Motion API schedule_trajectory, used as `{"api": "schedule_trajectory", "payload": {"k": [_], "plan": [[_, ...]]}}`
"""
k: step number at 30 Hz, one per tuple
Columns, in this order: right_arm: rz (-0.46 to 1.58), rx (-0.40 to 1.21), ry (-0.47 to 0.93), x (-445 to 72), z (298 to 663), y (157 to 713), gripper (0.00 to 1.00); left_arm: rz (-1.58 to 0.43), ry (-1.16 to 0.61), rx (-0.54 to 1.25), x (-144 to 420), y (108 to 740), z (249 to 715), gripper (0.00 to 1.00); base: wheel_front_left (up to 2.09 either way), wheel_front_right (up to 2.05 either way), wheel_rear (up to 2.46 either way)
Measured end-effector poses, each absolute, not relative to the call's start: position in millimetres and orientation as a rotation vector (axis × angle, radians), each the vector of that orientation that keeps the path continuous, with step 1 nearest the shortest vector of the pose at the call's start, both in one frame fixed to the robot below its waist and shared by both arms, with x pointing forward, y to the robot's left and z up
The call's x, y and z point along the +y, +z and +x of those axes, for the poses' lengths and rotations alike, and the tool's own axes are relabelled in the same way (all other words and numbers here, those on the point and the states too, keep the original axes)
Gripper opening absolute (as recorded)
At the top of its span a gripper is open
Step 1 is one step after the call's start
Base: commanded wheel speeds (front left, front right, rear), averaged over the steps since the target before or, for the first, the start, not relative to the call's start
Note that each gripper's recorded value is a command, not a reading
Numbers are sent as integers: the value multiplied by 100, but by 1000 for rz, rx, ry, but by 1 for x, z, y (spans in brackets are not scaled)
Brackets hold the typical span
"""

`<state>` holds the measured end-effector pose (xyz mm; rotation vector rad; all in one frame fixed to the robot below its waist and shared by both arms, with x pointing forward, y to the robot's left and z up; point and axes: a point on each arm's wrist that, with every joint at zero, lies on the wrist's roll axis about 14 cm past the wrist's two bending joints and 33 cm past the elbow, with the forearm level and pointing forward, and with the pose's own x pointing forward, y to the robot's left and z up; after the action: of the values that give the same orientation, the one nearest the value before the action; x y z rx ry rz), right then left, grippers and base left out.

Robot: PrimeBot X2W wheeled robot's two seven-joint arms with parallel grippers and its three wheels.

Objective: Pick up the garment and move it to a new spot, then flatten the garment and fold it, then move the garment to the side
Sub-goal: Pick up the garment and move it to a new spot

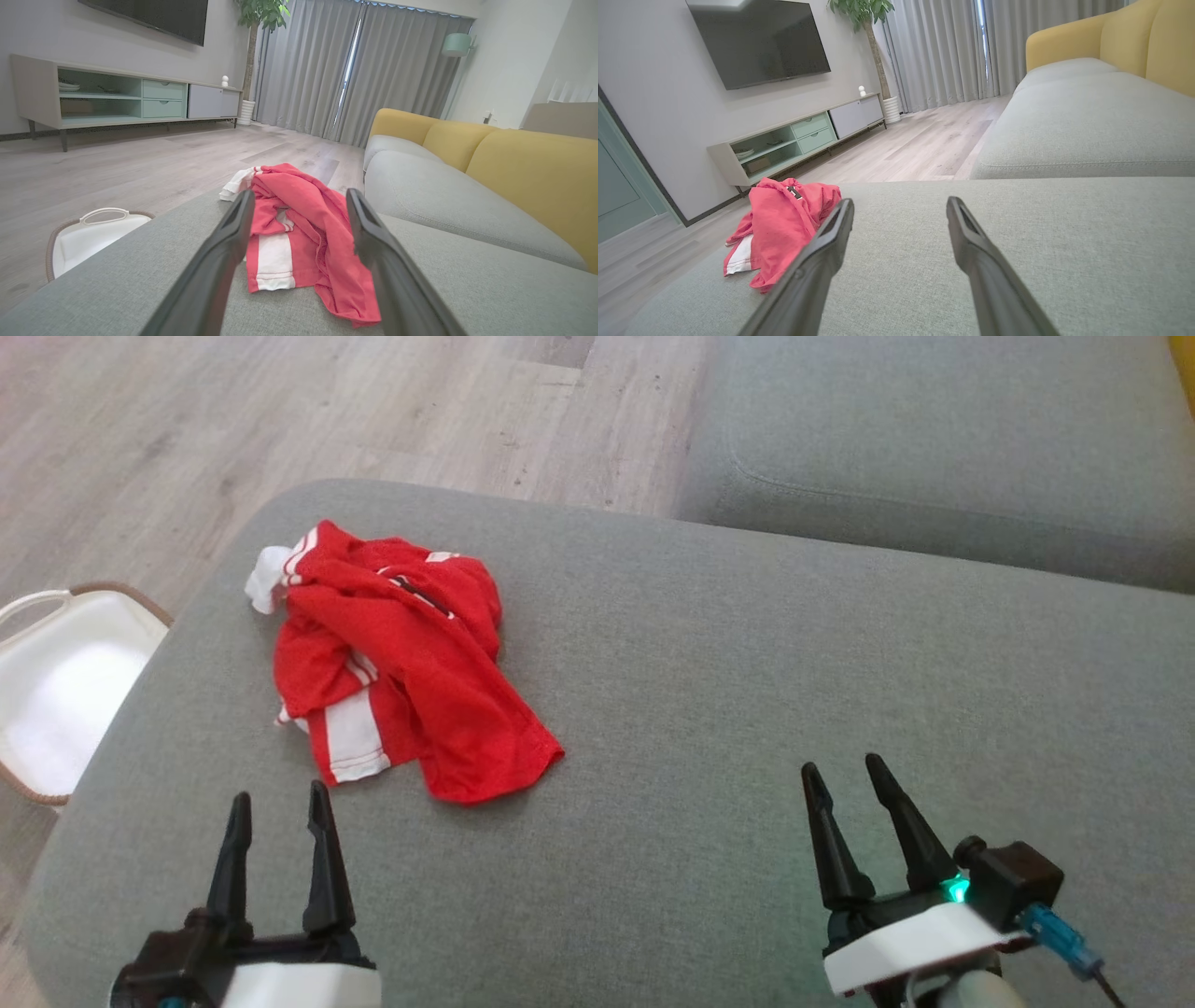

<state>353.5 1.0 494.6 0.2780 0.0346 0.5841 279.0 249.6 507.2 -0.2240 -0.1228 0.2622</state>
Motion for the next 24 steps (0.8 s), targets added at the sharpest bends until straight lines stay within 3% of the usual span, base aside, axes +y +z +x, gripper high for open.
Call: {"api": "schedule_trajectory", "payload": {"k": [6,13,18,24], "plan": [[278,54,542,-11,362,485,100,-122,224,-92,260,506,303,100,0,0,0],[261,44,481,-28,394,478,100,67,148,4,296,529,387,100,0,0,0],[254,52,443,-38,418,467,100,207,95,199,314,521,446,100,0,0,0],[257,72,388,-54,435,451,100,351,-10,467,312,467,468,100,0,0,0]]}}
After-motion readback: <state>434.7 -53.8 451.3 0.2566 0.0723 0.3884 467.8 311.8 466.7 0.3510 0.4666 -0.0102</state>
